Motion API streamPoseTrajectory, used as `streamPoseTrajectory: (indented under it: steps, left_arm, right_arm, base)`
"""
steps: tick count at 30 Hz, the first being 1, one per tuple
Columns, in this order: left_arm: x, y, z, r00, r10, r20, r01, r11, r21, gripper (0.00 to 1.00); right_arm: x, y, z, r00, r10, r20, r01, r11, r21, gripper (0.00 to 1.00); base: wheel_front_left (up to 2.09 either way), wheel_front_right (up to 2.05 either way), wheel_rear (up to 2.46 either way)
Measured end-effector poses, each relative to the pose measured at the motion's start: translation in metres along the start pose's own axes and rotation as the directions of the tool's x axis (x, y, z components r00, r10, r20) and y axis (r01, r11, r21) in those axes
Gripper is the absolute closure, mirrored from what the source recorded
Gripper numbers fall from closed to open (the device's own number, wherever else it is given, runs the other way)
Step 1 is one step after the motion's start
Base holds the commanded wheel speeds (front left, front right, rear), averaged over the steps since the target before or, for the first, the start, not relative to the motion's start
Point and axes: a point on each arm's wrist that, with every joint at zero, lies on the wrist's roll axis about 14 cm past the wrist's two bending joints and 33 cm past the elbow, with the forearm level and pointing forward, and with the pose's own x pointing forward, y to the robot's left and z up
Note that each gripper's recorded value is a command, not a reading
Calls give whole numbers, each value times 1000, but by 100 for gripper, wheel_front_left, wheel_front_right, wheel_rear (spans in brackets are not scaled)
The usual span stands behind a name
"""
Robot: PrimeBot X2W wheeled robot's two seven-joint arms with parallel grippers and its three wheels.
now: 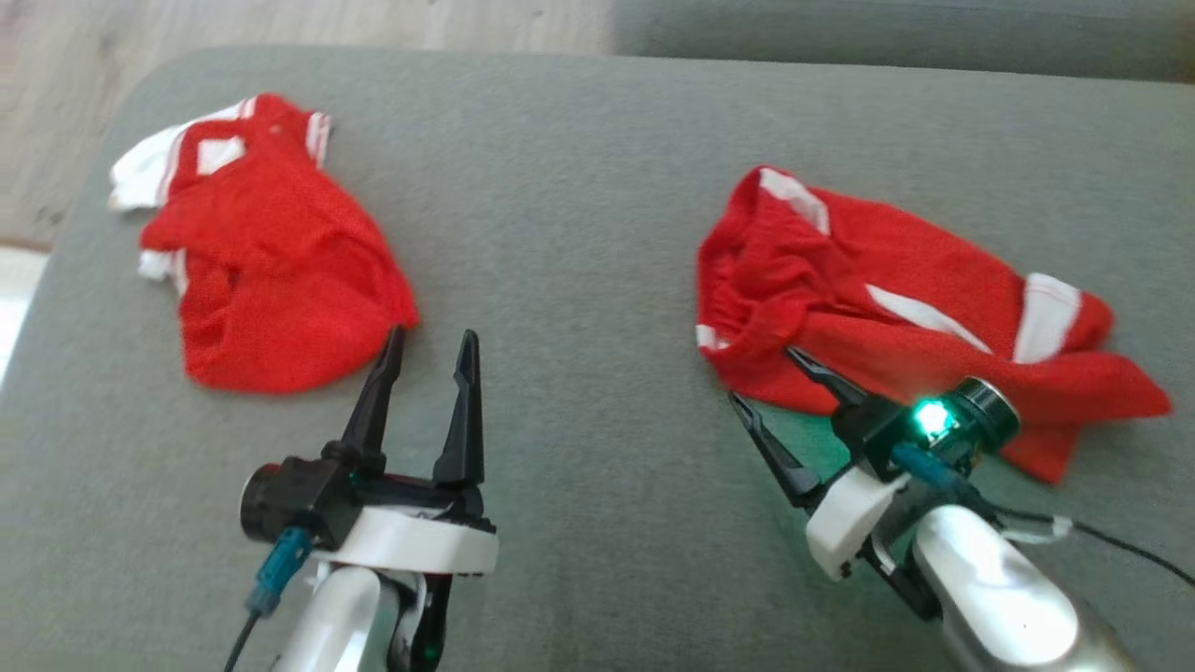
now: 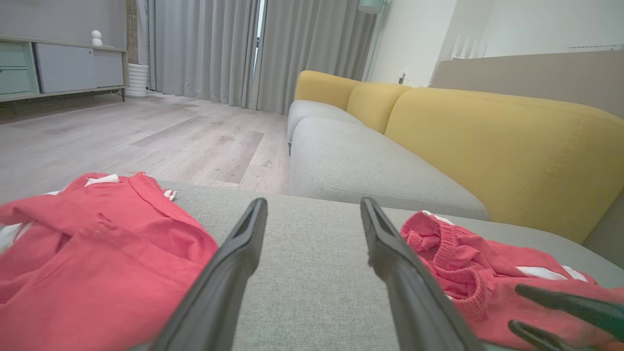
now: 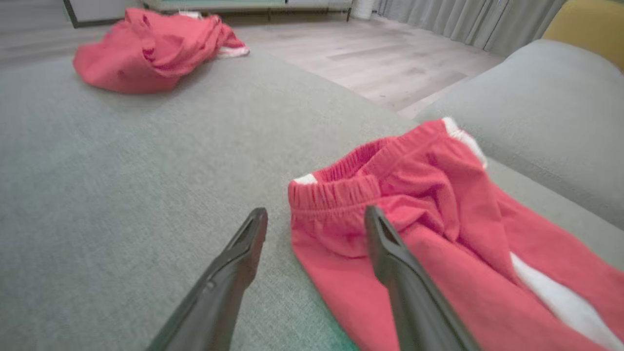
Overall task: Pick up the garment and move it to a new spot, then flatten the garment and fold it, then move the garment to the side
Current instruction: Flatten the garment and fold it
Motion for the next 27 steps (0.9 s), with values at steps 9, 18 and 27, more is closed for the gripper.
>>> streamPoseTrajectory:
  steps: [9, 18, 27]
  left_arm:
    - [-10, 23, -4, 997, 80, -17, -80, 997, 0, 0]
    - [-7, 21, -3, 997, 72, -14, -72, 997, 2, 0]
    - [-3, 4, 7, 1000, 16, 16, -16, 1000, 9, 0]
  right_arm:
    - [30, 8, -42, 984, 70, -161, -69, 998, 12, 0]
    - [46, 40, -23, 989, 131, -73, -123, 987, 102, 100]
    - [33, 98, 35, 960, 267, 83, -279, 935, 220, 100]
  base:
    - [0, 0, 0]
    - [0, 0, 0]
    - [0, 0, 0]
